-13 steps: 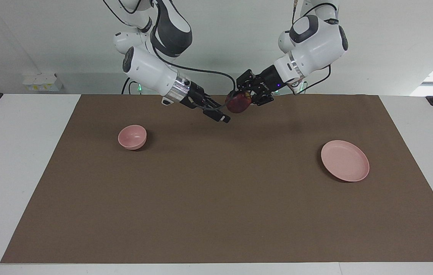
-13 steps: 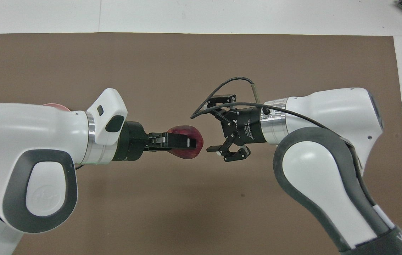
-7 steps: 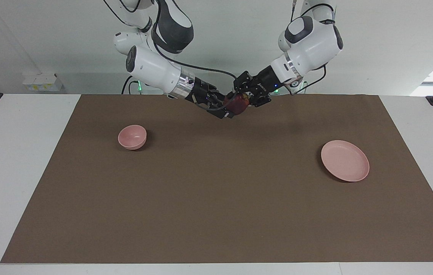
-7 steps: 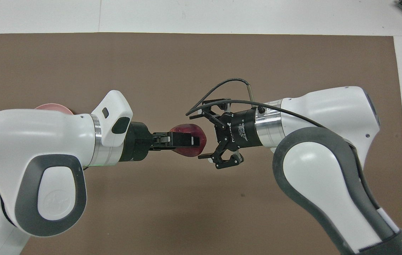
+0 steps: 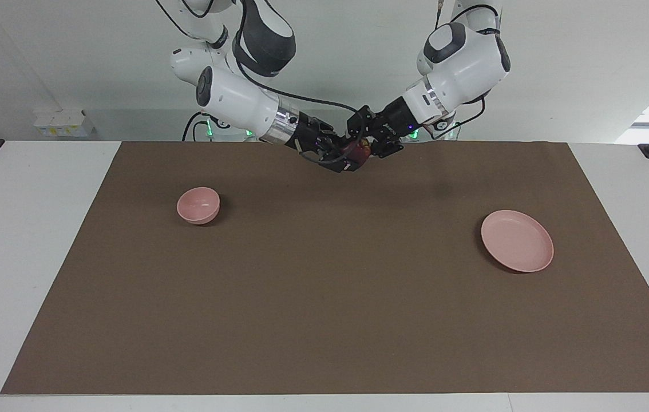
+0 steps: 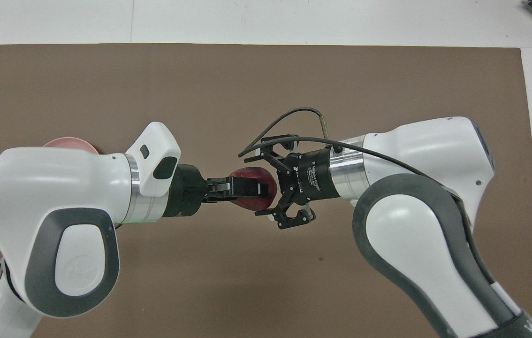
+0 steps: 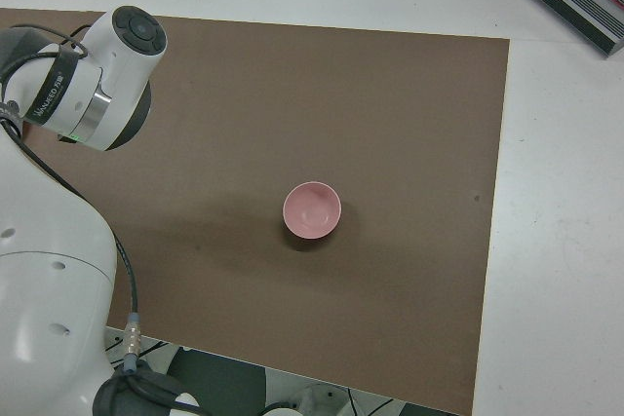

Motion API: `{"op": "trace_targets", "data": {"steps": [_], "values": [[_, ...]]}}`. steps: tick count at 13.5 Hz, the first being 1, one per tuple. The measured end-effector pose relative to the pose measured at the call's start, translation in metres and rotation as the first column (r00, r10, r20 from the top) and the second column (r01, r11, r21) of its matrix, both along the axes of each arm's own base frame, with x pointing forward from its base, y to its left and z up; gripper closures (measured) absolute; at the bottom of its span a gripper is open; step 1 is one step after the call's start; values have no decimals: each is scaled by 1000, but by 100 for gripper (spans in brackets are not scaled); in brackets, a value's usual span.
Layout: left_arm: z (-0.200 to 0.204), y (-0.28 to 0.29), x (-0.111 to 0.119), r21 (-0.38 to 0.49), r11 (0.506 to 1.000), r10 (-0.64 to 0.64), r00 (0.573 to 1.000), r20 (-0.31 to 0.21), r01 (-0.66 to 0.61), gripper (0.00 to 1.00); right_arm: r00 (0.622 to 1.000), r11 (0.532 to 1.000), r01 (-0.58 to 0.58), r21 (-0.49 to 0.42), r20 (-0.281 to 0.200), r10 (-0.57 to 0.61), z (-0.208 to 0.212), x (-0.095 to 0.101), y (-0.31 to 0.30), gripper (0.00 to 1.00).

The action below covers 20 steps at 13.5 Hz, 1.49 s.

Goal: Move apple from plate to bowl
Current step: 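Grasp the apple with the right gripper while the left gripper releases it, then carry the apple to the pink bowl while the left gripper withdraws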

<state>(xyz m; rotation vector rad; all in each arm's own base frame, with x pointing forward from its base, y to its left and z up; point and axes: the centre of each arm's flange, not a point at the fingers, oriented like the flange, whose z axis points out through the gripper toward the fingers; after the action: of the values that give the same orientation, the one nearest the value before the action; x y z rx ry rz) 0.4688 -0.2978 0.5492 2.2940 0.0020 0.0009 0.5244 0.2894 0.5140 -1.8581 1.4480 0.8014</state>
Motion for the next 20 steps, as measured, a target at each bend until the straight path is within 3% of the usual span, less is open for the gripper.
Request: {"op": "trace_targets", "data": {"steps": [4, 6, 7, 11, 13, 16, 18, 20], "values": [[5, -5, -4, 1, 999, 51, 997, -61, -51, 34, 1000, 1000, -20, 2, -23, 20, 3, 0, -5, 20], [10, -7, -6, 25, 997, 80, 993, -81, -78, 14, 999, 999, -28, -28, -17, 28, 5, 5, -18, 24], [13, -5, -6, 46, 995, 91, 993, -78, -88, 1, 999, 998, -37, -53, -8, 36, 6, 8, -28, 24], [40, 32, 4, 207, 975, 82, 996, -19, -76, 0, 995, 990, -73, -123, 52, 80, 30, 19, -68, 24], [53, 68, 12, 361, 931, 55, 998, 14, -56, 0, 986, 977, -105, -186, 110, 127, 39, 19, -73, 24], [59, 105, 19, 588, 806, 22, 996, 86, -68, 0, 957, 948, -164, -273, 191, 220, 46, 20, -77, 24], [59, 135, 29, 660, 748, -9, 993, 120, -73, 0, 925, 912, -209, -353, 229, 301, 43, 21, -83, 24], [63, 178, 37, 682, 730, -66, 991, 117, -32, 0, 893, 864, -243, -441, 247, 377, 40, 24, -92, 24]]}}
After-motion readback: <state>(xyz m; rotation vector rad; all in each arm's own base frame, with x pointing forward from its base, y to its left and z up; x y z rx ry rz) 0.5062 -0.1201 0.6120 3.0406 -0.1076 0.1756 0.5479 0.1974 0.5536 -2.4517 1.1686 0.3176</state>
